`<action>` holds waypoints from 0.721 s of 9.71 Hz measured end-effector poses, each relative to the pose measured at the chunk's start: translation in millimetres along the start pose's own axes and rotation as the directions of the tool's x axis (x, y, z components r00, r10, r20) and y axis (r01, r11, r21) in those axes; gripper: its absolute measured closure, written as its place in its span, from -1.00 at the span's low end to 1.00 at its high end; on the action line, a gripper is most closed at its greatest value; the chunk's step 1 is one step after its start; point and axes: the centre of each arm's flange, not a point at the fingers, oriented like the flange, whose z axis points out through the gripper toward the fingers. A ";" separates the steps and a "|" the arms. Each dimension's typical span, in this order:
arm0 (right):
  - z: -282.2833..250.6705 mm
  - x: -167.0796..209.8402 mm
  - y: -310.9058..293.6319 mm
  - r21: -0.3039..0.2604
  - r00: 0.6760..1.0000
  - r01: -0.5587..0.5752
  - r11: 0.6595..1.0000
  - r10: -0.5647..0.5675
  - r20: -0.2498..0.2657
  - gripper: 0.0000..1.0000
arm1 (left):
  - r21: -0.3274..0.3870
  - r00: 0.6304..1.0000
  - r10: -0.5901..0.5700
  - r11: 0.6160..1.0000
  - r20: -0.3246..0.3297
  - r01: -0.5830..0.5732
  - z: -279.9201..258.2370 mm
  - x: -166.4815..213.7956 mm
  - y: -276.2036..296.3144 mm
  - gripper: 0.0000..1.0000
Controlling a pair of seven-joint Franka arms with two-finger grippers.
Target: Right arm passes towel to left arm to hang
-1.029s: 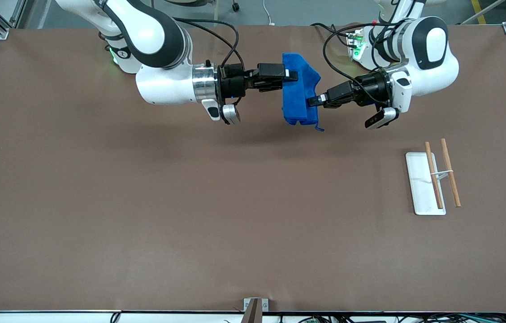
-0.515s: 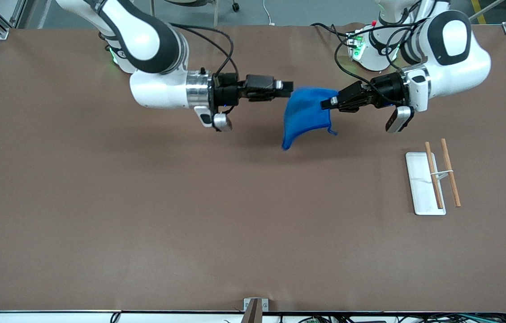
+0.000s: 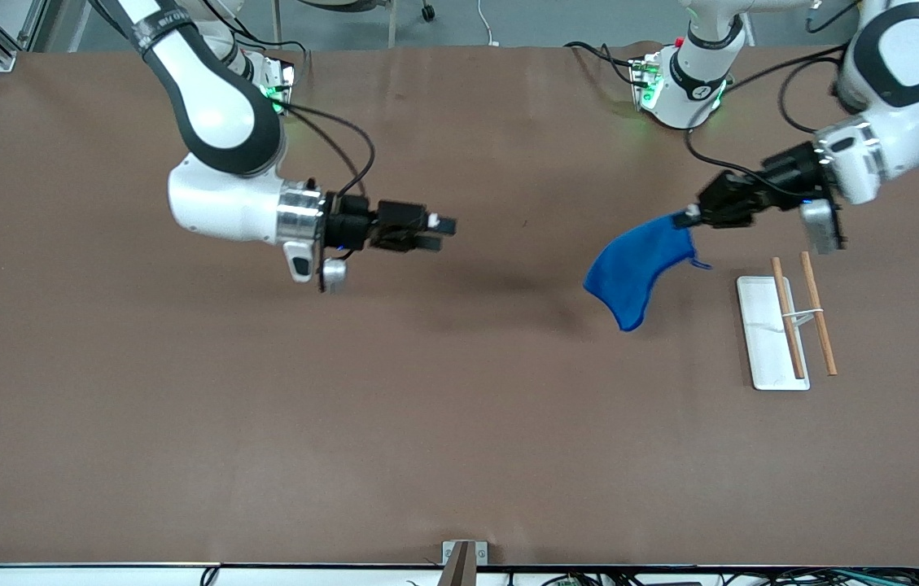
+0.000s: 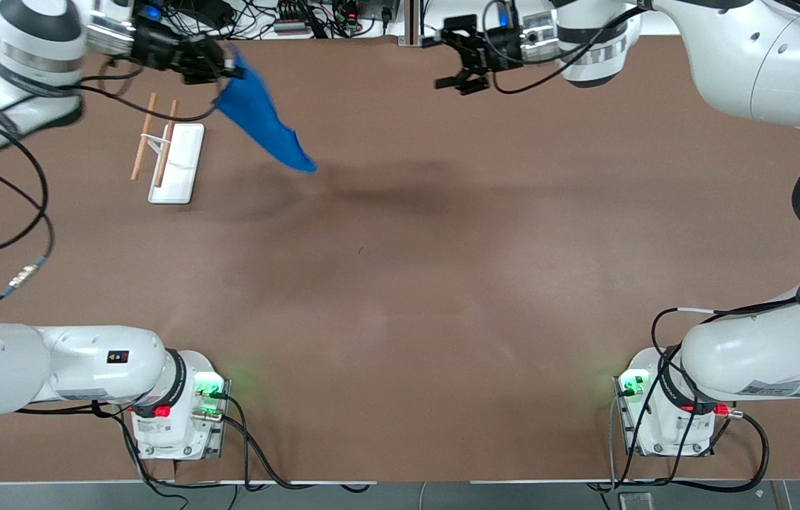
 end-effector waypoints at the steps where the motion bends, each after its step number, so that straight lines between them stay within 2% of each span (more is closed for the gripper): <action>1: -19.1 12.5 18.4 -0.056 1.000 0.010 0.998 -0.011 -0.023 -1.00 | 0.091 1.000 0.008 0.996 -0.011 -0.007 -24.3 11.9 -26.6 0.96; 3: -64.4 35.9 43.9 -0.186 0.995 0.062 0.981 -0.074 -0.059 -1.00 | 0.260 0.999 0.050 0.965 -0.006 -0.046 -67.8 38.8 -83.9 0.96; 4: -90.3 44.6 51.4 -0.255 0.992 0.099 0.962 -0.115 -0.049 -1.00 | 0.323 0.997 0.073 0.943 0.021 -0.076 -76.4 51.6 -108.3 0.96; 5: -120.2 49.3 56.3 -0.320 0.989 0.136 0.937 -0.146 -0.005 -1.00 | 0.376 0.994 0.089 0.921 0.056 -0.103 -80.3 62.6 -133.3 0.96; 7: -210.9 57.6 70.2 -0.490 0.980 0.198 0.849 -0.166 0.110 -1.00 | 0.455 0.985 0.120 0.875 0.125 -0.164 -96.4 72.8 -187.6 0.96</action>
